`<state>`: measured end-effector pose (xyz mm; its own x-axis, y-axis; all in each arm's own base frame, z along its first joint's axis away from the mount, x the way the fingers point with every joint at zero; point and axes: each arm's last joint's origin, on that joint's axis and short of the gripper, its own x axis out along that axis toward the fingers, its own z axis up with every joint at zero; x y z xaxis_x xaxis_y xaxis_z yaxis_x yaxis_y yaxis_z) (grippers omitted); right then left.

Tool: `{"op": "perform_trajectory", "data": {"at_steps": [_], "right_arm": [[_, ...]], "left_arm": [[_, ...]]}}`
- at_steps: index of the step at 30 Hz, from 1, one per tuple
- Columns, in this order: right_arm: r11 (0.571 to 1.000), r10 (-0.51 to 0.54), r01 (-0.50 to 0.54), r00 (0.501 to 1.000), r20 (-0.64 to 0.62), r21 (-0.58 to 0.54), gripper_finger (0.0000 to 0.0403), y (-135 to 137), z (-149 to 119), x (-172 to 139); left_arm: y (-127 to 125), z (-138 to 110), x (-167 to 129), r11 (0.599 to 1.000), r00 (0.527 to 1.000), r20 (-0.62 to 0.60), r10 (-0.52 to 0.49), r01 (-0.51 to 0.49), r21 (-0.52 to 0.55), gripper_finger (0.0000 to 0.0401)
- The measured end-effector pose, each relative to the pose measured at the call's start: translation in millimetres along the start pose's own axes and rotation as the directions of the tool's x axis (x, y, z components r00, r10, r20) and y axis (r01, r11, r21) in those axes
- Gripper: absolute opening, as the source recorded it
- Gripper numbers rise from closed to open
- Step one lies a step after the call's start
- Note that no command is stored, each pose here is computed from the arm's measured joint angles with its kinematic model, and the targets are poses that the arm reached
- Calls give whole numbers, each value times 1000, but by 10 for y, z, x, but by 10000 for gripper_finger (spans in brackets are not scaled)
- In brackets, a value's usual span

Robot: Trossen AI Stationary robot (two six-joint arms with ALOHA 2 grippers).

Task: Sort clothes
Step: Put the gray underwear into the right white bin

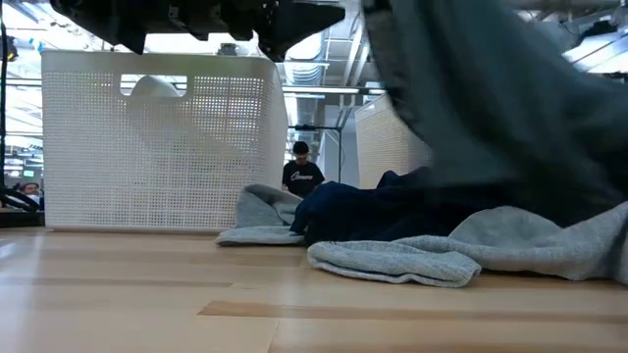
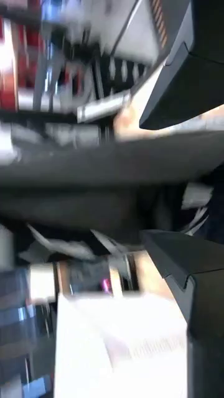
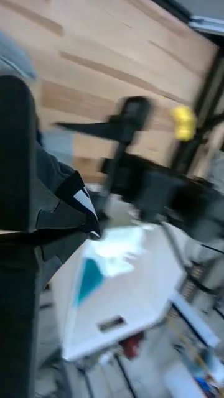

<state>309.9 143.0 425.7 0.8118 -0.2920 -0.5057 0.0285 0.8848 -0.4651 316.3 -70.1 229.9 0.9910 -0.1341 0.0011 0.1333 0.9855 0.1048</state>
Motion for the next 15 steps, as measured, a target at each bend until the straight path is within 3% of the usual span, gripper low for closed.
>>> {"op": "perform_trajectory", "data": {"at_steps": [3, 15], "right_arm": [[1000, -20, 21, 998, 59, -21, 0, -106, 98, -24], [992, -98, 112, 976, 197, -65, 0, -386, 291, 12]], "left_arm": [[52, -3, 1, 996, 996, -7, 87, -87, -14, 269], [74, 55, 4, 999, 997, 57, 43, -41, -27, 269]]}}
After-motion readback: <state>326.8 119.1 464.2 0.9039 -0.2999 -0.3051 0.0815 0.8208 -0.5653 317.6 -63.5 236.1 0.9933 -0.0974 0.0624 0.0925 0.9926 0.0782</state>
